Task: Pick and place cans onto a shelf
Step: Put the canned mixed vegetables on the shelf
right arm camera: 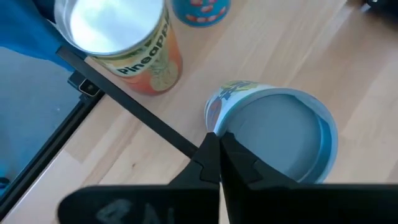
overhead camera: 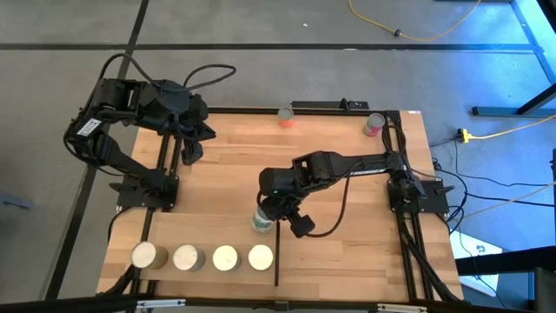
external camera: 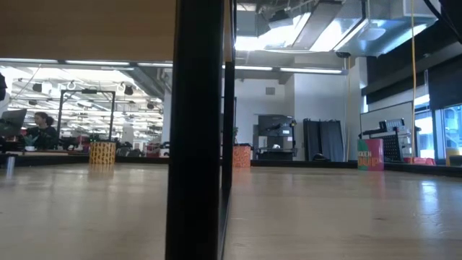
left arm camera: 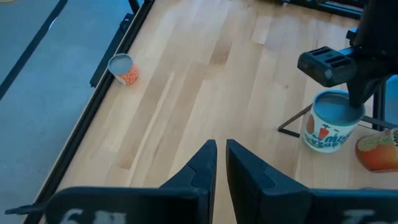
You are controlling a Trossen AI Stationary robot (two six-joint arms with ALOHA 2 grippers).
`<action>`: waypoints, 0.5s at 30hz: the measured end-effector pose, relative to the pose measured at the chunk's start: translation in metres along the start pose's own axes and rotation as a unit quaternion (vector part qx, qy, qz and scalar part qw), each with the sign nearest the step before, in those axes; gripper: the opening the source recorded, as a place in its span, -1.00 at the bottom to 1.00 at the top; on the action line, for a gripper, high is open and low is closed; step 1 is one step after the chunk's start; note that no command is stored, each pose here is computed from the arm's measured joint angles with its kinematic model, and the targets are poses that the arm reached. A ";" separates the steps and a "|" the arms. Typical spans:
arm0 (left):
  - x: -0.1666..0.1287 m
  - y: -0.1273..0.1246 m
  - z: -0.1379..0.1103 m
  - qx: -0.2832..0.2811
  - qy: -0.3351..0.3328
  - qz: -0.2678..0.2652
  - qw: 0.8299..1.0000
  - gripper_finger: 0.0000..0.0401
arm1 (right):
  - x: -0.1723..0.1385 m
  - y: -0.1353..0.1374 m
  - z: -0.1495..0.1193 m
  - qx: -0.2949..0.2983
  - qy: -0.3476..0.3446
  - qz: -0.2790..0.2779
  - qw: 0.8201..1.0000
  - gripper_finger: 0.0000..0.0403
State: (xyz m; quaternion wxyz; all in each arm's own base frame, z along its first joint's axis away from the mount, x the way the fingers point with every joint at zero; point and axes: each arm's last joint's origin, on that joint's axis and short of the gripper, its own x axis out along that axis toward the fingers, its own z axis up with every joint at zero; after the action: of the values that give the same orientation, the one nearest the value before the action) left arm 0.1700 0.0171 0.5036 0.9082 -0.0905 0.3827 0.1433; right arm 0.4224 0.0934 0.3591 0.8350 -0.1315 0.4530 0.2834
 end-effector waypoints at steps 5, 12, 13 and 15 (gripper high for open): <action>0.000 0.000 0.000 0.000 0.000 0.000 1.000 -0.86 | 0.000 0.000 -0.001 0.000 0.005 0.002 1.000 -1.00; 0.000 0.000 0.000 0.000 0.000 0.000 1.000 -0.86 | 0.009 0.001 -0.004 -0.008 0.022 0.027 0.999 -1.00; 0.000 0.000 0.000 0.000 0.000 0.000 1.000 -0.86 | 0.009 0.002 -0.004 -0.012 0.021 0.028 0.999 -1.00; 0.000 0.000 0.000 0.000 0.000 0.000 1.000 -0.86 | 0.009 0.002 -0.003 -0.017 0.019 0.030 0.999 -1.00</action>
State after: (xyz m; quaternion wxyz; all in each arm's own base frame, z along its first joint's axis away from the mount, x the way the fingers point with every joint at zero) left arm 0.1700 0.0170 0.5036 0.9082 -0.0904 0.3827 0.1434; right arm 0.4228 0.0966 0.3500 0.8149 -0.1376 0.4676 0.3137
